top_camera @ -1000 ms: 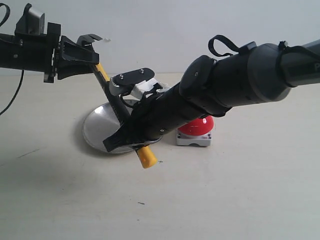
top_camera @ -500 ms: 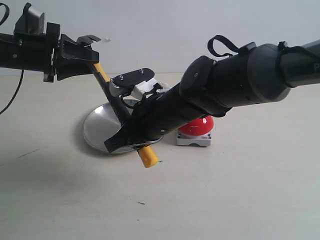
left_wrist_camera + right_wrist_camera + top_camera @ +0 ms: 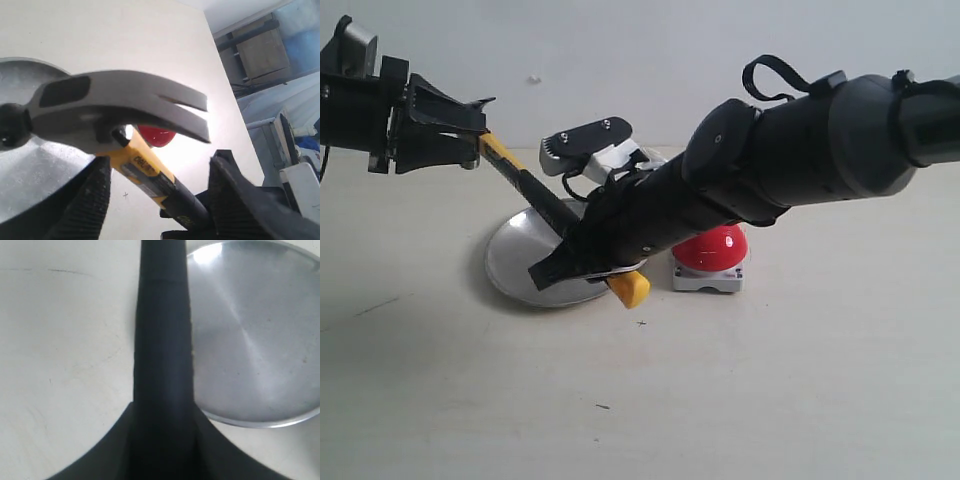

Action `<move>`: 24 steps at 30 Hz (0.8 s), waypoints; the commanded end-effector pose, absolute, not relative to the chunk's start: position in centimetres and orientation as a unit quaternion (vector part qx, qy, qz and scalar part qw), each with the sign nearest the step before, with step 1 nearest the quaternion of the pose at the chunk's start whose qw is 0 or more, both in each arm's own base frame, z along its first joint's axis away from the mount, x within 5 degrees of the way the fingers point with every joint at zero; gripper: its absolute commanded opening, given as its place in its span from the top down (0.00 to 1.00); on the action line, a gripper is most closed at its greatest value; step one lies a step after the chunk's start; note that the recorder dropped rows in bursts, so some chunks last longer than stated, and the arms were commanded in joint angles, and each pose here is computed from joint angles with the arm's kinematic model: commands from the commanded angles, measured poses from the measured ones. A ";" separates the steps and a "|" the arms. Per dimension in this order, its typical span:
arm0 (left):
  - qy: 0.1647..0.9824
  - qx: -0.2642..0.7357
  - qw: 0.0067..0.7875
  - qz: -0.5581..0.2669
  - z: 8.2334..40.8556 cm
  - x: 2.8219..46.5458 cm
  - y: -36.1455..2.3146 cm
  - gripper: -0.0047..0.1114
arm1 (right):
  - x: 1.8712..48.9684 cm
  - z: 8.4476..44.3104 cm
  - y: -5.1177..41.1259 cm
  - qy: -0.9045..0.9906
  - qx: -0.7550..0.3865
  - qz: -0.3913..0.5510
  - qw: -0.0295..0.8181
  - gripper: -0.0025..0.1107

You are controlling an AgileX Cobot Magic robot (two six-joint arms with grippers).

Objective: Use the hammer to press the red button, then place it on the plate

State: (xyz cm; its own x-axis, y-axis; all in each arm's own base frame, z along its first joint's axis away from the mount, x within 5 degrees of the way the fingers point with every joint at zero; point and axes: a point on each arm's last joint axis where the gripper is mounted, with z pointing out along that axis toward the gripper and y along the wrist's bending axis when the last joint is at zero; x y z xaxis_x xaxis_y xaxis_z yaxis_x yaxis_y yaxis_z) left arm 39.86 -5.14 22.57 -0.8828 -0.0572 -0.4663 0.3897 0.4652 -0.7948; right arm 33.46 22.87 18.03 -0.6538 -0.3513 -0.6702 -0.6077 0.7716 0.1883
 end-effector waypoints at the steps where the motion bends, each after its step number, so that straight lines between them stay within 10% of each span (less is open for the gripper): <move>1: 0.831 0.116 0.215 -0.500 23.0 39.5 -4.9 0.47 | 34.1 19.1 22.8 0.880 -0.246 0.194 0.357 0.98; 8: 0.840 0.082 0.252 -0.473 24.1 39.3 -0.1 0.52 | 34.4 21.4 22.1 0.866 -0.234 0.184 0.403 0.98; 12: 0.862 0.097 0.243 -0.433 23.9 38.2 1.7 0.95 | 34.5 22.9 20.0 0.866 -0.222 0.178 0.411 0.98; 24: 0.776 0.007 0.386 -0.499 19.5 33.2 0.6 0.96 | 28.9 26.5 10.2 0.882 -0.157 0.148 0.420 0.98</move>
